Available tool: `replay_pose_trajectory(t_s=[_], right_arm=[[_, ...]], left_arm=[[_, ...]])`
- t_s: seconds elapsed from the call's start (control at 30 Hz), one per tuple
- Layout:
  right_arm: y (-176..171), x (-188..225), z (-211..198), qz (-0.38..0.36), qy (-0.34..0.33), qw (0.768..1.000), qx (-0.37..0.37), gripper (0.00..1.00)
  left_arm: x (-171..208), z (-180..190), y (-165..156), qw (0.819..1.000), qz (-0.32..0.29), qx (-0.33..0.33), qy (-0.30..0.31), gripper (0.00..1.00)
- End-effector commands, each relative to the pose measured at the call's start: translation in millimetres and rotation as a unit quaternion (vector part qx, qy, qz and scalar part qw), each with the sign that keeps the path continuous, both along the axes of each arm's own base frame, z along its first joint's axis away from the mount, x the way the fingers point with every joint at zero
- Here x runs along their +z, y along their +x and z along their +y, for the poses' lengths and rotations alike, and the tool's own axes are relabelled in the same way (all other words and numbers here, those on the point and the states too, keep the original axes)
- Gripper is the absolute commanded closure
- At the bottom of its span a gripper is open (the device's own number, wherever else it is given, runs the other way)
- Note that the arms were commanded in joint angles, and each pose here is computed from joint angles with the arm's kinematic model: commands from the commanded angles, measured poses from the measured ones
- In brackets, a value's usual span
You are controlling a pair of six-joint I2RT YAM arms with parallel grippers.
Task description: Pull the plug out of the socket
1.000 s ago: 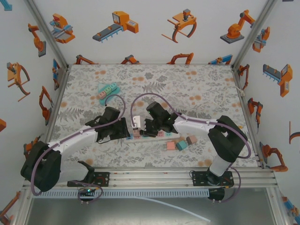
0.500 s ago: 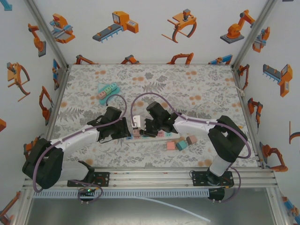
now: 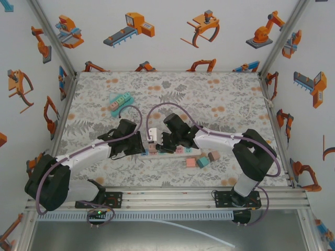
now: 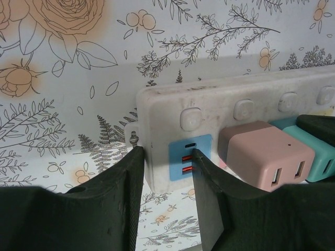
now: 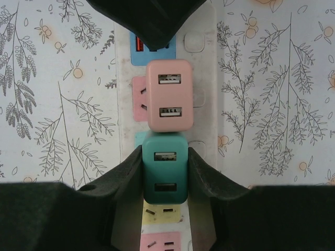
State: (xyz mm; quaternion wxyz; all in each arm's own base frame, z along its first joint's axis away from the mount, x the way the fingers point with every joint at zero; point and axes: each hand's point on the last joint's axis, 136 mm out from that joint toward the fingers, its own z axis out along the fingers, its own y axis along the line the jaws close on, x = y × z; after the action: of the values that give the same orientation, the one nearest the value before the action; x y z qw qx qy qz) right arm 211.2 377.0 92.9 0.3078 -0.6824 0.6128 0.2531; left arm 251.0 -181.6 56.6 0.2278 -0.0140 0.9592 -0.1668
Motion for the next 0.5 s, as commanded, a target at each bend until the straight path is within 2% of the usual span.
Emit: replay_pose_trajectory(t_s=[0.0,0.47], right_arm=[[2.5,58.7,19.2,-0.031,0.081,0.996,0.007,0.75],[2.3,76.0,16.1,-0.04,0.095,0.995,-0.003,0.81]], left_arm=[[-37.3,35.6,-27.6,0.993,0.061,-0.007,0.102,0.58],[-34.7,35.9,-26.4,0.992,0.055,-0.007,0.111,0.58]])
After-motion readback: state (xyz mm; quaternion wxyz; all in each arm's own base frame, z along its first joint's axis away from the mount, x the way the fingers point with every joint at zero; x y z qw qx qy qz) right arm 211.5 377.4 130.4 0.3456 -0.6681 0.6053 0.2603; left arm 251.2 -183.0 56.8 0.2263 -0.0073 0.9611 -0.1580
